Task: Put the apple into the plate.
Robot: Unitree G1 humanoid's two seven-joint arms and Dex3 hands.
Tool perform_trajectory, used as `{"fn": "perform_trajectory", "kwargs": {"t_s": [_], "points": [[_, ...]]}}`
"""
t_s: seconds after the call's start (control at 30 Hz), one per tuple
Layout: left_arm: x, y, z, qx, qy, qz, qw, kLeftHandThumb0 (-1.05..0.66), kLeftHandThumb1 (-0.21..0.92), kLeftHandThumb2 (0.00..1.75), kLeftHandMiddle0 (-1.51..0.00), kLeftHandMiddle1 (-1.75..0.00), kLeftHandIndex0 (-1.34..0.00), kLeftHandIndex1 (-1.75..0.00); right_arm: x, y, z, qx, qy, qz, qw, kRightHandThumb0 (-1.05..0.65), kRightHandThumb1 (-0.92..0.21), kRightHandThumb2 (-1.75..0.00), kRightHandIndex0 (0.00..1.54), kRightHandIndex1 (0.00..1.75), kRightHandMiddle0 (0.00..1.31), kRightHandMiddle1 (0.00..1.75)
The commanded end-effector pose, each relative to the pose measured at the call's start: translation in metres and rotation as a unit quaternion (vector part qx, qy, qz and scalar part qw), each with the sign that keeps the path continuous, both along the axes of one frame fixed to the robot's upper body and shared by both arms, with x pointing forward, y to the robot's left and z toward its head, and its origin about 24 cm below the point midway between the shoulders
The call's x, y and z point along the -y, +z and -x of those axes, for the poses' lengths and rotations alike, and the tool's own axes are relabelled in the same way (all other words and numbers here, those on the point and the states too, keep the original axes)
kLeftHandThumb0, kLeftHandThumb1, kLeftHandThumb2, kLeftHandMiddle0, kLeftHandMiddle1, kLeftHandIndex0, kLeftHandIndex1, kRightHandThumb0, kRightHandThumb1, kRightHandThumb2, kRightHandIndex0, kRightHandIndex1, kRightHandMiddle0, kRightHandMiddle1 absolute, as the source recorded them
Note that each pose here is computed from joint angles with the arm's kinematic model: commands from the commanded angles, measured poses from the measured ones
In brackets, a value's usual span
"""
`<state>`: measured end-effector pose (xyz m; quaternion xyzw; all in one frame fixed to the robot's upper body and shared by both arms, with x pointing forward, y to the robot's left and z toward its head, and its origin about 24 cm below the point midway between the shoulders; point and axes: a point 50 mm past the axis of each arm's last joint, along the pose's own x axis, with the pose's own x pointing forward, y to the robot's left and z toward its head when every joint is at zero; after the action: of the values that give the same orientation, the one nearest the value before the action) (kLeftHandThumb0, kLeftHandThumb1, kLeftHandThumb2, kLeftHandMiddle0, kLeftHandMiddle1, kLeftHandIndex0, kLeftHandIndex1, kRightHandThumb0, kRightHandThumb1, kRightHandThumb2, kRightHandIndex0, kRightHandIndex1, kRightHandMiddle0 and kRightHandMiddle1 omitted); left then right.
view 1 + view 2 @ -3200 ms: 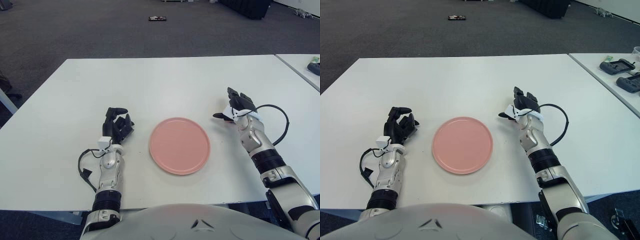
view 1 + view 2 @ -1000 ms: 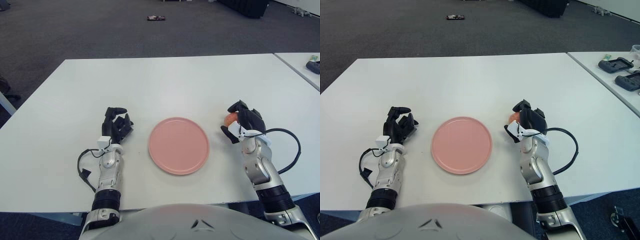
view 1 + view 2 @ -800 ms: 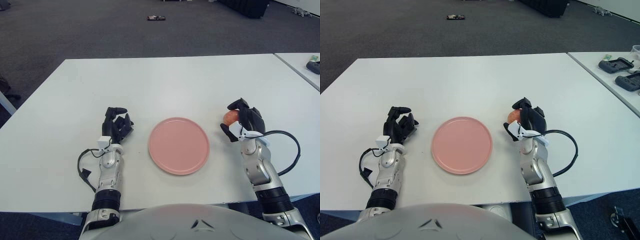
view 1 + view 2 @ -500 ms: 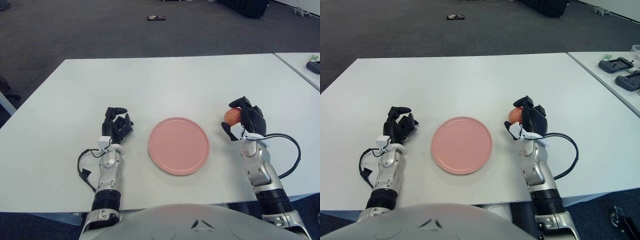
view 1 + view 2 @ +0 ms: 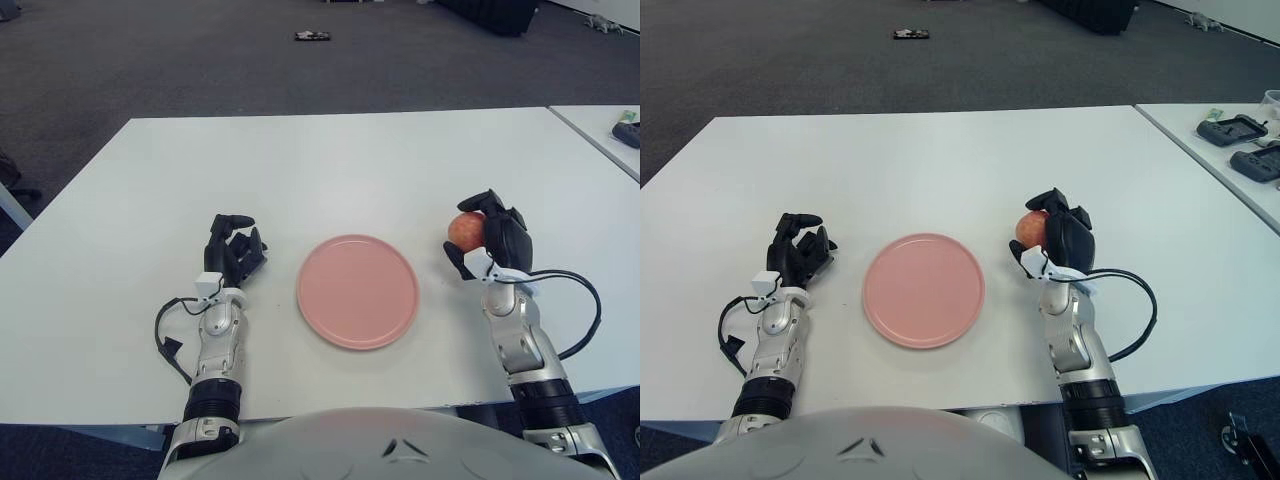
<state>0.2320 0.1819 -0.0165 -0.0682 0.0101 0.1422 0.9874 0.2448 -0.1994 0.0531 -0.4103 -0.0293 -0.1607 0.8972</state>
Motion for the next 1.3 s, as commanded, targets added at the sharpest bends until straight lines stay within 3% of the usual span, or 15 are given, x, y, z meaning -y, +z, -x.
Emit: {"fn": "perform_trajectory", "kwargs": {"t_s": [0.0, 0.23, 0.47, 0.6, 0.83, 1.17, 1.27], "points": [[-0.001, -0.017, 0.01, -0.048, 0.004, 0.009, 0.999, -0.39, 0.63, 0.93, -0.72, -1.75, -0.37, -1.75, 0.002, 0.005, 0.0, 0.031, 0.003, -0.036, 0.999, 0.0, 0.04, -1.68, 0.91, 1.63, 0.65, 1.75], [0.0, -0.017, 0.01, -0.05, 0.003, 0.01, 0.999, -0.39, 0.66, 0.9, -0.71, -1.75, -0.36, -1.75, 0.003, 0.007, 0.002, 0.059, 0.026, -0.119, 0.991, 0.0, 0.04, -1.69, 0.92, 1.63, 0.65, 1.75], [0.0, -0.017, 0.01, -0.05, 0.003, 0.016, 0.999, -0.39, 0.66, 0.88, -0.7, -1.75, -0.35, -1.75, 0.004, 0.01, 0.002, 0.115, 0.048, -0.151, 0.981, 0.0, 0.0, -1.64, 0.89, 1.64, 0.62, 1.75], [0.0, -0.016, 0.01, -0.046, 0.002, 0.016, 0.999, -0.38, 0.67, 0.88, -0.7, -1.75, -0.35, -1.75, -0.008, 0.024, 0.002, 0.163, 0.077, -0.169, 0.969, 0.0, -0.02, -1.62, 0.87, 1.65, 0.6, 1.75], [0.001, -0.016, 0.009, -0.043, 0.003, 0.02, 0.999, -0.39, 0.66, 0.89, -0.7, -1.75, -0.35, -1.75, -0.024, 0.039, 0.001, 0.194, 0.132, -0.178, 0.956, 0.0, -0.04, -1.6, 0.86, 1.64, 0.59, 1.75], [0.002, -0.016, 0.009, -0.043, -0.001, 0.022, 0.999, -0.39, 0.66, 0.89, -0.71, -1.75, -0.35, -1.75, -0.055, 0.052, 0.0, 0.209, 0.221, -0.199, 0.931, 0.0, -0.05, -1.59, 0.85, 1.63, 0.58, 1.75], [0.002, -0.016, 0.009, -0.044, 0.001, 0.025, 0.999, -0.39, 0.67, 0.88, -0.71, -1.75, -0.35, -1.75, -0.071, 0.056, 0.007, 0.203, 0.256, -0.201, 0.924, 0.0, -0.03, -1.6, 0.87, 1.62, 0.59, 1.75]]}}
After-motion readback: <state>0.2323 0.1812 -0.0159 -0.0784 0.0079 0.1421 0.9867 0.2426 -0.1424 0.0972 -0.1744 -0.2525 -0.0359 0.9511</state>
